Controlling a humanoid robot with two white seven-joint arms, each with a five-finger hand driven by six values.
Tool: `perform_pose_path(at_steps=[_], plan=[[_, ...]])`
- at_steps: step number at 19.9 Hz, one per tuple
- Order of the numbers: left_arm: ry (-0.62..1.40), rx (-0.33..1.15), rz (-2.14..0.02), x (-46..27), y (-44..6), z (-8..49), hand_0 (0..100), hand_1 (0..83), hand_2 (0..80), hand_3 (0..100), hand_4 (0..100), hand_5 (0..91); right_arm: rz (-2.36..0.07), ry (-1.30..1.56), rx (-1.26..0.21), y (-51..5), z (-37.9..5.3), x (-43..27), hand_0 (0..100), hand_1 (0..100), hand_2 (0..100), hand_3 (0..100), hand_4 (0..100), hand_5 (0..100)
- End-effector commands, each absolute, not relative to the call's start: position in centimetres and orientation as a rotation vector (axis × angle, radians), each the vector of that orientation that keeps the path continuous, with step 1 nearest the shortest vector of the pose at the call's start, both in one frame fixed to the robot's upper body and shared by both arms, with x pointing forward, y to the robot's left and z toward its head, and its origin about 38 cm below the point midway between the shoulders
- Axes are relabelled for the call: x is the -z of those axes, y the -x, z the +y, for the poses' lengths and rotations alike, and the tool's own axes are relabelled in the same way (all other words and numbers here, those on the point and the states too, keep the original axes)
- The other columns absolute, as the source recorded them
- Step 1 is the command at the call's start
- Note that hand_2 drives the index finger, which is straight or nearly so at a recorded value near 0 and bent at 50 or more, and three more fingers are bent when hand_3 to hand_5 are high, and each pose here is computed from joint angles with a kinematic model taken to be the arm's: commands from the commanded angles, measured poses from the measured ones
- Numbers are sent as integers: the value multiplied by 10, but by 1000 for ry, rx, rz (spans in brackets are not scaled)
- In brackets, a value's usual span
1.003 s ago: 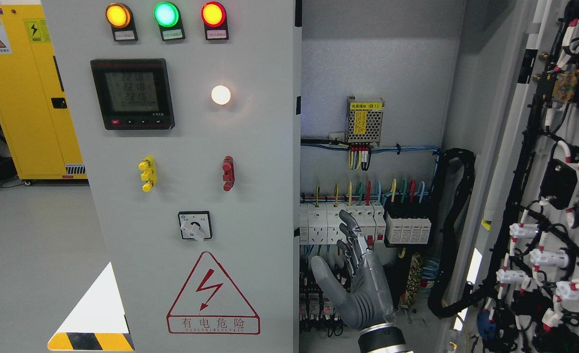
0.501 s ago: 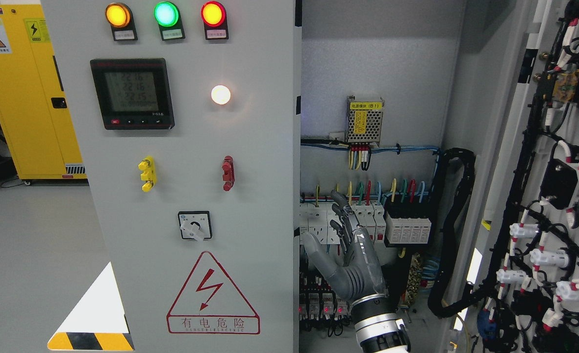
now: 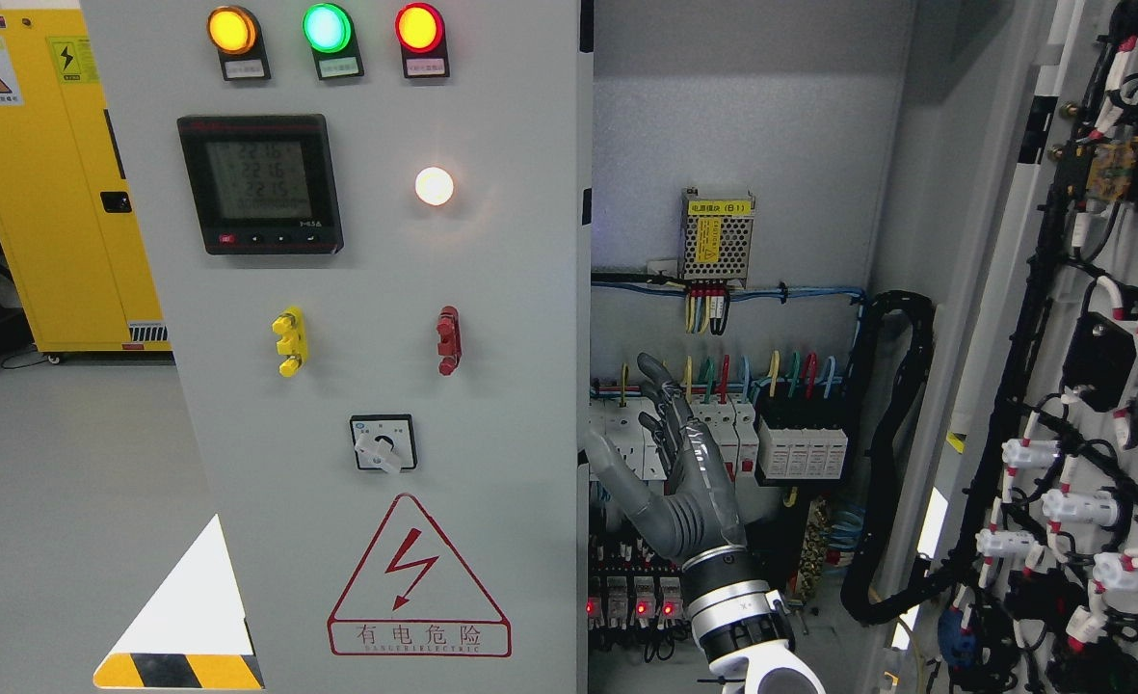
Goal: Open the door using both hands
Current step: 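Raise the right hand into the cabinet behind the front door edge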
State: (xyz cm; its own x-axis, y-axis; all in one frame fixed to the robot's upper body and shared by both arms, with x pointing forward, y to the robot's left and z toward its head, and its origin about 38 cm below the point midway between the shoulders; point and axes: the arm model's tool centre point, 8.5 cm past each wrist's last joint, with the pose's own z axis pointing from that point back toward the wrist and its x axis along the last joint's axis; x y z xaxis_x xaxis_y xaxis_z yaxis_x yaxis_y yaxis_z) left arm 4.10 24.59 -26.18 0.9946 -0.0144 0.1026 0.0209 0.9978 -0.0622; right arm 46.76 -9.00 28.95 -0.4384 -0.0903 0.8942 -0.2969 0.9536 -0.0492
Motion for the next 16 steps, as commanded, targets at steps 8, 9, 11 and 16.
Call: perform_pose_path(at_steps=[8, 9, 11, 16], plan=[[98, 18, -111, 263, -44, 224, 120, 556, 0, 0, 0, 0, -1975, -380, -166, -489, -106, -293, 0, 500, 40, 0, 0, 0], [97, 18, -111, 262, -44, 225, 120, 556, 0, 0, 0, 0, -1972, -389, -180, -489, -106, -292, 0, 500, 40, 0, 0, 0], [95, 18, -109, 263, -43, 226, 120, 556, 0, 0, 0, 0, -1968, -396, -192, -490, -105, -292, 0, 500, 40, 0, 0, 0], [91, 19, -107, 263, -42, 229, 120, 556, 0, 0, 0, 0, -1956, -424, -233, -496, -107, -292, 0, 500, 40, 0, 0, 0]])
